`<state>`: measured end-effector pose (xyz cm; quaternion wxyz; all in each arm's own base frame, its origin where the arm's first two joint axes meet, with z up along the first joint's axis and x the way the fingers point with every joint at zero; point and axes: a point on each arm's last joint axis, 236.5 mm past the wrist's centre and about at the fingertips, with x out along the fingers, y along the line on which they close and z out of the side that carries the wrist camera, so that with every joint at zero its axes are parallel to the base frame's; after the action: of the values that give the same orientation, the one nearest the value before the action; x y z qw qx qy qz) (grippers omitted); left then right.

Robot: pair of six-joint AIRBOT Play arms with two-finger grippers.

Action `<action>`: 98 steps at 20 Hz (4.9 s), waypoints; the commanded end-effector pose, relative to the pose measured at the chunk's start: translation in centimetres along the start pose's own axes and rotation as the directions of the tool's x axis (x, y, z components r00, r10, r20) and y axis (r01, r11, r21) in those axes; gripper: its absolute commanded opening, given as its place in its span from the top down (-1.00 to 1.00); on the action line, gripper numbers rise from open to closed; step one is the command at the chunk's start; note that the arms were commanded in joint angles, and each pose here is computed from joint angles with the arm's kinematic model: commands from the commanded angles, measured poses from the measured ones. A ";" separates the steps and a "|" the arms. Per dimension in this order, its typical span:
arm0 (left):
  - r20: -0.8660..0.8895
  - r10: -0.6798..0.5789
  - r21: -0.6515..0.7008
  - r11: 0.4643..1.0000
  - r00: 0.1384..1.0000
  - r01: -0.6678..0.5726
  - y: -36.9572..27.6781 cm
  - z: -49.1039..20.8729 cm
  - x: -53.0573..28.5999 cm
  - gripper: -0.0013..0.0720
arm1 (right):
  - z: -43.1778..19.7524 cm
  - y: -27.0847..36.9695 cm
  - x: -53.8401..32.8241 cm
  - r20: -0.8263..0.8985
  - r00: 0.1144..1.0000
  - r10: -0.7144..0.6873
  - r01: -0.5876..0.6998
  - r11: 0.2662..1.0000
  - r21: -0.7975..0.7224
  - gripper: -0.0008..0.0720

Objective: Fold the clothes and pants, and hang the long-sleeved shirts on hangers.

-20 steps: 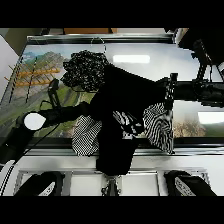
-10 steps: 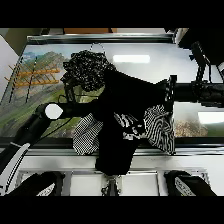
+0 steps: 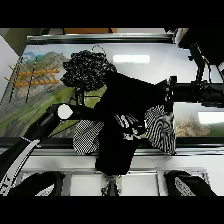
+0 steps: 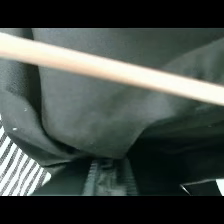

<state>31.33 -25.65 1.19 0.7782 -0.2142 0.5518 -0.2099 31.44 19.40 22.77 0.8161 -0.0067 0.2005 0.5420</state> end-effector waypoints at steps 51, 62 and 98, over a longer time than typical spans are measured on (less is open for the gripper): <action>0.173 0.132 -0.049 0.991 0.976 -0.126 8.4 5.1 -11.1 0.93 | 3.0 3.9 -2.1 0.067 0.997 -0.042 0.039 0.998 0.045 0.94; 0.288 0.167 -0.103 0.984 0.943 -0.143 10.1 6.8 -14.9 0.93 | -0.7 2.4 -2.2 -0.093 0.990 -0.103 0.104 0.995 0.004 0.94; 0.459 0.098 0.073 0.986 0.883 -0.148 3.6 7.5 -23.6 0.94 | -4.4 0.3 -2.4 -0.137 0.966 -0.218 0.214 0.976 -0.043 0.95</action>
<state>33.80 -8.61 16.25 0.8914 -0.1941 0.3909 -0.1219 27.08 16.91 20.65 0.8338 -0.1008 0.2522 0.4807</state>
